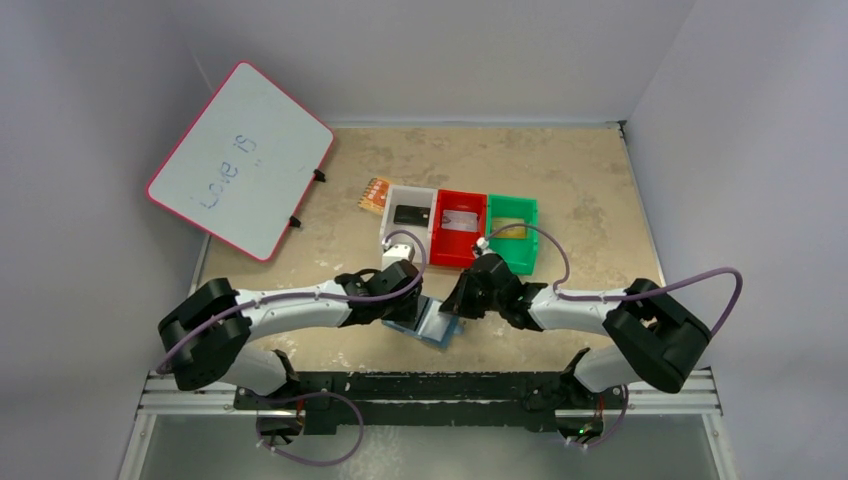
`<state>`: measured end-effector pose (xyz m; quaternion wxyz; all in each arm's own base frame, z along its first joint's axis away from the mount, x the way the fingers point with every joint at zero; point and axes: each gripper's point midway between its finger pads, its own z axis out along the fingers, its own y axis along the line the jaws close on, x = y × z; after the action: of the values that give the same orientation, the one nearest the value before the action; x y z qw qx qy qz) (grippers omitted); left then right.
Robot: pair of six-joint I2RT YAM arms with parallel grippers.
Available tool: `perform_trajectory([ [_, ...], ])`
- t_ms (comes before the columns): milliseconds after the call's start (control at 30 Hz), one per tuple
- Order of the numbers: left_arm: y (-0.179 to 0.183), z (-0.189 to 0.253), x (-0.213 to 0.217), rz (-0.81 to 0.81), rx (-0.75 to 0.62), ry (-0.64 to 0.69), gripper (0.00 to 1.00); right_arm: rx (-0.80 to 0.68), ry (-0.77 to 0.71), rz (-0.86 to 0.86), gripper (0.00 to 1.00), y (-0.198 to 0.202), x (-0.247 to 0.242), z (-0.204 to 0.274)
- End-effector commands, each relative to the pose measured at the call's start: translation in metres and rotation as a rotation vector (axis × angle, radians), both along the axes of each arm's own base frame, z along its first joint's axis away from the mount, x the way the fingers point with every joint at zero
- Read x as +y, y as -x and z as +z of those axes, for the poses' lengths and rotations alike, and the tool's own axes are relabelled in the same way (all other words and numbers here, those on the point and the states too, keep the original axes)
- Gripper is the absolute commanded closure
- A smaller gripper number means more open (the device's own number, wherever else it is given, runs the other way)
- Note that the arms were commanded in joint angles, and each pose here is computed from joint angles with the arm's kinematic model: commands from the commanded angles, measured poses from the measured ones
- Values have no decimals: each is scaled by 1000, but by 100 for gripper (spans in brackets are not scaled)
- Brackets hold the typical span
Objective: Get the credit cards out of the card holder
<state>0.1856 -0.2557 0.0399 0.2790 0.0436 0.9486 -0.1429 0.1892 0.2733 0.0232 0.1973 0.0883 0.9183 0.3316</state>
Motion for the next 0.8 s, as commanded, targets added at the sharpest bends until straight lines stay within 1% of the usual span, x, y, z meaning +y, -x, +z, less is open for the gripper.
perform_trajectory([
  [0, 1, -3, -15, -44, 25, 32, 55, -49, -48, 38, 91, -3, 8, 13],
  [133, 9, -10, -12, -20, 62, 47, 63, -53, -87, 65, 87, -1, 15, 20],
  [233, 15, -12, -11, 8, 86, 82, 66, -45, -107, 82, 84, 0, 20, 23],
  [367, 19, -12, -16, 35, 98, 141, 68, -5, -77, 55, 80, 4, 13, 13],
  [433, 19, -11, -16, 51, 96, 145, 69, 24, -63, 49, 76, 10, 8, 7],
  [500, 18, -10, -14, 64, 92, 142, 69, 40, -70, 49, 74, 14, 6, 4],
  [667, 18, -10, -16, 75, 96, 149, 71, 20, -133, 57, 73, 18, 9, 12],
  [767, 18, -10, -16, 85, 94, 150, 71, 109, -128, 26, 76, 27, 6, 10],
])
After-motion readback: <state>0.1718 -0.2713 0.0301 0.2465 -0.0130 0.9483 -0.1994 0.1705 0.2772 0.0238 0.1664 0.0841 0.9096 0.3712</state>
